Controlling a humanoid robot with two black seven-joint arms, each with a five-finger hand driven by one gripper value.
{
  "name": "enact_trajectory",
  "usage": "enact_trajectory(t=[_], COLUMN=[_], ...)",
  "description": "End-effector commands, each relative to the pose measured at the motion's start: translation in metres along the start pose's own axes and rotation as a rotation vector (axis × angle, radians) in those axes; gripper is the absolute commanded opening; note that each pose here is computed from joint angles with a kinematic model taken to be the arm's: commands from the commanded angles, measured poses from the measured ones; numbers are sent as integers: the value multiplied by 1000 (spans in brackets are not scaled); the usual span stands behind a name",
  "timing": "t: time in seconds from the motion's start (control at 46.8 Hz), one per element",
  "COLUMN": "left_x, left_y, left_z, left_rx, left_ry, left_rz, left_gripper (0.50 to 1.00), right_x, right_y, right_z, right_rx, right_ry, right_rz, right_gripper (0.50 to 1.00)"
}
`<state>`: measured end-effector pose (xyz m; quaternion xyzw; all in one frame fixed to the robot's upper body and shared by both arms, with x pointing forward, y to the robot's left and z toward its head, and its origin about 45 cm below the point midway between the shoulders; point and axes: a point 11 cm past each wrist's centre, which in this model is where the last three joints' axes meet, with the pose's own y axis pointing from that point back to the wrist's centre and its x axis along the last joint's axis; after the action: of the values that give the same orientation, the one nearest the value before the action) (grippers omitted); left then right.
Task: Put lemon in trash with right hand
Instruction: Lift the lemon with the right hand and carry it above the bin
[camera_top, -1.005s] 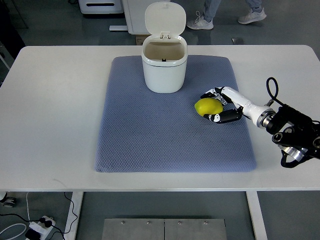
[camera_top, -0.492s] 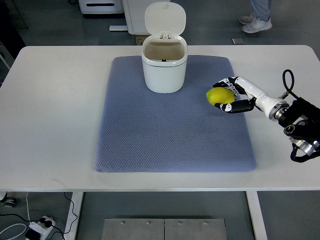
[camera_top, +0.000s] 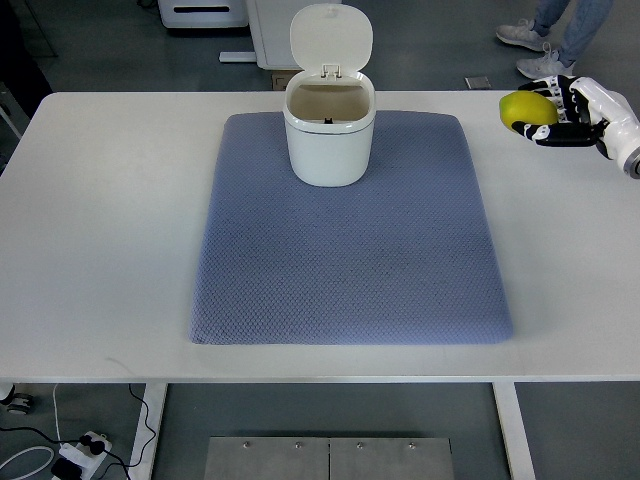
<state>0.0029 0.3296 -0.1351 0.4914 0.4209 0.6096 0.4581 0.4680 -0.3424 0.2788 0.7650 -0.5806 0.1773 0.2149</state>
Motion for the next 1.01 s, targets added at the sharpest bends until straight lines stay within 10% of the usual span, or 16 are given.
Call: enact_trajectory(t=[0.0,0.984], left_x=[0,0], left_y=[0,0], left_z=[0,0], left_rx=[0,0], left_ry=[0,0], left_rz=[1,1], left_gripper=[1000,1000], right_x=[8,-119], right_y=[-2,-61], right_z=[-5,-137], right_rx=[7,191], right_ry=[2,-59], right_rz=[10,-224], right_gripper=[500,520])
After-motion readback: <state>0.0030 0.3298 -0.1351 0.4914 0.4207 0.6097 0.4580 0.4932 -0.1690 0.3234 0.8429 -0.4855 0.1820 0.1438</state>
